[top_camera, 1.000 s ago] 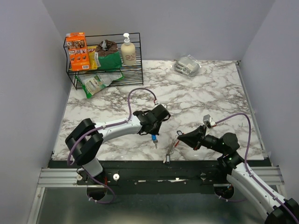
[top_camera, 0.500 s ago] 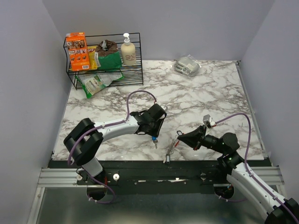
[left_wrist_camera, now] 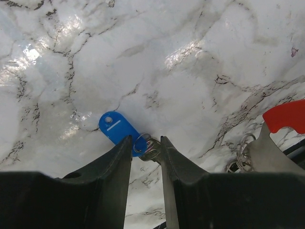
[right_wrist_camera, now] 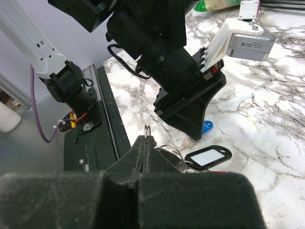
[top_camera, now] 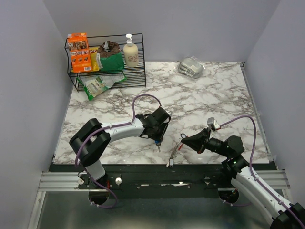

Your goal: Put the keys on the keyring

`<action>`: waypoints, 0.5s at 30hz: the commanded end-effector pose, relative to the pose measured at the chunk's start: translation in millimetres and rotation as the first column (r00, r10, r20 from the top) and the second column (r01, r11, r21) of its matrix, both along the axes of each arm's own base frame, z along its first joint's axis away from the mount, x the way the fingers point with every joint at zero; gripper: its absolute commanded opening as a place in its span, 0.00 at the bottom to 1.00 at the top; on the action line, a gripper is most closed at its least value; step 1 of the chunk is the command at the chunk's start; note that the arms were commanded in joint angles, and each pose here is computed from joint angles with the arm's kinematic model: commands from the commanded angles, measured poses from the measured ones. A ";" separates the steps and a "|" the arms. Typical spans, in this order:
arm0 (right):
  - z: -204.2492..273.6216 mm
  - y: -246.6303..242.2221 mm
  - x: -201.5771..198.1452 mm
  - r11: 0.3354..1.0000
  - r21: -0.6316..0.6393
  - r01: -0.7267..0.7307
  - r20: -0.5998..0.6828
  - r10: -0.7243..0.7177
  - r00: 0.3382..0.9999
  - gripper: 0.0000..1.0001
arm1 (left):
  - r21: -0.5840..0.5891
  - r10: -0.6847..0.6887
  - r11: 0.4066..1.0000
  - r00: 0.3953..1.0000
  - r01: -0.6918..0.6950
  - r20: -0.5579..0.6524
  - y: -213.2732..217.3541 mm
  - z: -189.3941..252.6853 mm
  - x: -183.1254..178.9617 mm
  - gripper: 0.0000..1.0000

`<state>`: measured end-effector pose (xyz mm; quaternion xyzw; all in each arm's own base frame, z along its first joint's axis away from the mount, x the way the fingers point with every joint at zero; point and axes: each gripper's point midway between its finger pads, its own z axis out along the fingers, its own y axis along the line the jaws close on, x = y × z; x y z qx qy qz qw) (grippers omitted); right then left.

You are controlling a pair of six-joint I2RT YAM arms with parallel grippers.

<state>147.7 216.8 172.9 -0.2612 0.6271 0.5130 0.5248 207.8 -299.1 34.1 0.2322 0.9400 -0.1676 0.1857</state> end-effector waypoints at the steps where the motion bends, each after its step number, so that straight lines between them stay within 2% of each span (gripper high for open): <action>1: -9.7 -0.5 -2.4 1.000 -0.008 -0.005 -0.005 0.005 1.000 0.00 | 0.028 -0.008 1.000 1.000 0.008 0.009 1.2 -3.7 4.5 0.40; 8: -9.8 -0.2 -2.6 1.000 -0.008 -0.007 -0.003 0.007 1.000 0.00 | 0.028 -0.019 0.999 1.000 0.019 -0.012 0.4 -9.6 0.8 0.38; 15: -9.5 -0.2 -2.7 1.000 -0.007 -0.007 -0.001 0.007 1.000 0.00 | 0.028 -0.024 0.999 0.999 0.025 -0.031 2.4 -9.2 -4.3 0.22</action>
